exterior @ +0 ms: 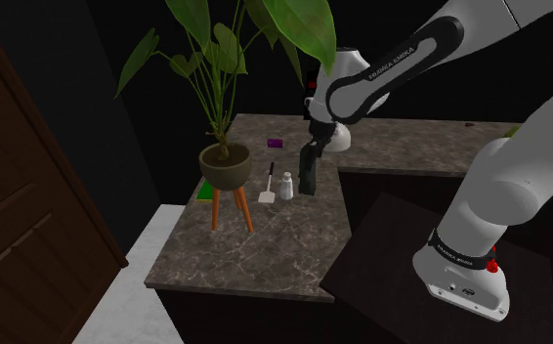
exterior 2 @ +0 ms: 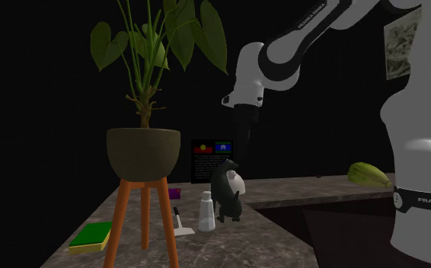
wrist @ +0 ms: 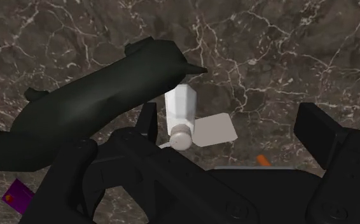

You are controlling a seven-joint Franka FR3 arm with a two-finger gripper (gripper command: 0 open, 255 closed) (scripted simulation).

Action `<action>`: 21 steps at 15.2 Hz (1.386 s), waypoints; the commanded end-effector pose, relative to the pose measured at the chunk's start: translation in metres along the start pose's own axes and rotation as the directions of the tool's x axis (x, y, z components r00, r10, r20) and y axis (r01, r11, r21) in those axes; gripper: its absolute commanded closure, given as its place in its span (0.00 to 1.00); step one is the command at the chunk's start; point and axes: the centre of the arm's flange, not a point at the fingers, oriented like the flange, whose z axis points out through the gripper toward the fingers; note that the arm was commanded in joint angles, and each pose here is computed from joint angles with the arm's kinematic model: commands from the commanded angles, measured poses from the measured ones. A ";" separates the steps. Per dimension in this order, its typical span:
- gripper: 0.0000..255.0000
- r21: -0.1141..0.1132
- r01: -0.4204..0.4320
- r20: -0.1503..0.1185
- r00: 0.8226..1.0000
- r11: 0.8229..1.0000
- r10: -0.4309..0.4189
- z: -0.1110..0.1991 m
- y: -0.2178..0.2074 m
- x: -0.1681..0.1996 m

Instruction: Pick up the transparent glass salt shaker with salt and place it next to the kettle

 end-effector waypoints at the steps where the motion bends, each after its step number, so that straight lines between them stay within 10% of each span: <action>1: 0.00 -0.006 0.002 -0.021 1.000 1.000 -0.002 0.023 0.003 0.008; 9: 0.00 -0.028 0.009 -0.088 0.996 1.000 -0.012 0.108 0.024 0.056; 21: 0.00 -0.029 0.010 -0.090 0.996 1.000 -0.012 0.151 0.026 0.061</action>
